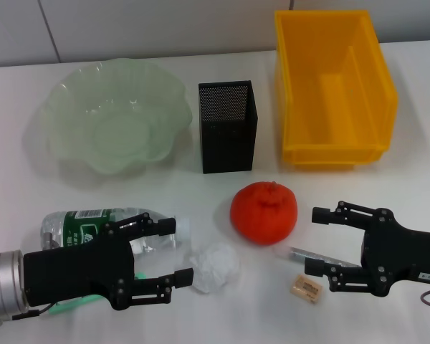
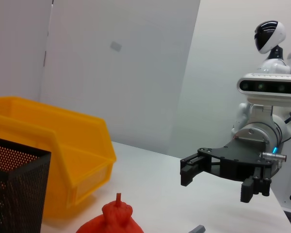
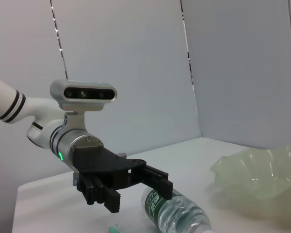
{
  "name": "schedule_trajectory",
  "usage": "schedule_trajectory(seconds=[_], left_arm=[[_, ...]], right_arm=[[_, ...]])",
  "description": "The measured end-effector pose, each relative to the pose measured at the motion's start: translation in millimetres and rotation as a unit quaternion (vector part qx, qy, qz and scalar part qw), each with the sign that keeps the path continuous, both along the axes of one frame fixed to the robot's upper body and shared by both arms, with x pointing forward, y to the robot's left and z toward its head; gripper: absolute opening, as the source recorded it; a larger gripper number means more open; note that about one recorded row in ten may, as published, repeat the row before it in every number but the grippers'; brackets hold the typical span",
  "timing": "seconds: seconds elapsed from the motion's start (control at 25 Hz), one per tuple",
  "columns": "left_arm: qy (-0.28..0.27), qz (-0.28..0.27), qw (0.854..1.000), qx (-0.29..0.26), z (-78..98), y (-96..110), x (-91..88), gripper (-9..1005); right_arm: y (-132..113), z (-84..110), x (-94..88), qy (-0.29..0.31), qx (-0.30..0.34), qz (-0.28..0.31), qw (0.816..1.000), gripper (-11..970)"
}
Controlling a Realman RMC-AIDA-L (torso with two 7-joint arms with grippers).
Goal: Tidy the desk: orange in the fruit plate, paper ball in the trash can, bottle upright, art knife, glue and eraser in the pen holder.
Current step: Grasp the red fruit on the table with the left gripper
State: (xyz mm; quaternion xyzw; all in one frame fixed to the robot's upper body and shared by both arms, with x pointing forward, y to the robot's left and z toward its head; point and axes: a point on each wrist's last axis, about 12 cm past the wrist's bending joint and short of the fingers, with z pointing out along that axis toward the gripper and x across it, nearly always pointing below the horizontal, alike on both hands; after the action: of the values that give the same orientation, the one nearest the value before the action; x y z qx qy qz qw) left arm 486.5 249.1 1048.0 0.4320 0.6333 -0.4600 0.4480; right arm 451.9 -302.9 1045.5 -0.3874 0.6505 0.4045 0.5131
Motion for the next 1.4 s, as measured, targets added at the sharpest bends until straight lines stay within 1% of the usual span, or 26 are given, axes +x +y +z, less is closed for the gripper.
schedule_trajectory(seconds=[0.56,0.68,0.72,0.8,0.84,0.88,0.92,0.96,1.0,1.04,1.08,1.16,1.2,1.24,1.32,1.4], left_arm=[[0.000,-0.001,1.000,0.001,-0.5,0,-0.6,840],[-0.025,0.008,1.000,-0.011,2.5,-2,2.6,840],[-0.032,0.011,0.999,-0.016,3.6,-3,3.8,840],[-0.039,0.014,0.999,-0.021,4.9,-5,5.4,841],[-0.062,0.022,0.997,-0.037,9.4,-11,12.5,841],[-0.072,0.024,0.996,-0.042,11.9,-15,17.4,841],[-0.078,0.024,0.996,-0.043,13.4,-18,21.0,841],[-0.078,0.024,0.996,-0.043,13.4,-18,21.0,841],[-0.092,0.018,0.995,-0.040,19.5,-27,33.1,841],[-0.095,0.014,0.995,-0.036,21.2,-31,37.1,841],[-0.095,0.014,0.995,-0.036,21.2,-31,37.1,841],[-0.101,-0.004,0.995,-0.018,24.9,-43,48.0,841],[-0.106,-0.012,0.994,-0.001,26.6,-53,56.2,840],[-0.106,-0.012,0.994,-0.001,26.6,-53,56.2,840],[-0.113,-0.017,0.993,0.013,28.3,-62,64.1,840],[-0.113,-0.017,0.993,0.013,28.3,-62,64.1,840]], right_arm=[[-1,-0.1,-1.5,0.001,0.002,-0.001,1.000,807],[-2,-0.9,-4.0,0.002,0.003,-0.004,1.000,807],[-4,-2.5,-7.5,0.005,0.002,-0.007,1.000,807],[-5,-3.5,-9.9,0.005,0.000,-0.009,1.000,807],[-6,-4.3,-11.6,0.004,-0.001,-0.010,1.000,807],[-8,-6.2,-15.7,0.001,-0.003,-0.013,1.000,807],[-8,-7.0,-17.6,0.001,-0.003,-0.015,1.000,807],[-8,-7.0,-17.6,0.001,-0.003,-0.015,1.000,807],[-9,-7.6,-19.0,0.001,-0.003,-0.016,1.000,807],[-9,-8.1,-20.2,0.002,-0.003,-0.016,1.000,807],[-9,-8.5,-21.1,0.003,-0.003,-0.016,1.000,807],[-10,-9.2,-22.7,0.005,-0.003,-0.017,1.000,807],[-10,-9.4,-23.0,0.006,-0.003,-0.018,1.000,807],[-9,-9.7,-23.5,0.006,-0.002,-0.018,1.000,807],[-8,-10.9,-24.6,0.010,0.002,-0.018,1.000,807],[-8,-11.4,-24.7,0.011,0.002,-0.018,1.000,807]])
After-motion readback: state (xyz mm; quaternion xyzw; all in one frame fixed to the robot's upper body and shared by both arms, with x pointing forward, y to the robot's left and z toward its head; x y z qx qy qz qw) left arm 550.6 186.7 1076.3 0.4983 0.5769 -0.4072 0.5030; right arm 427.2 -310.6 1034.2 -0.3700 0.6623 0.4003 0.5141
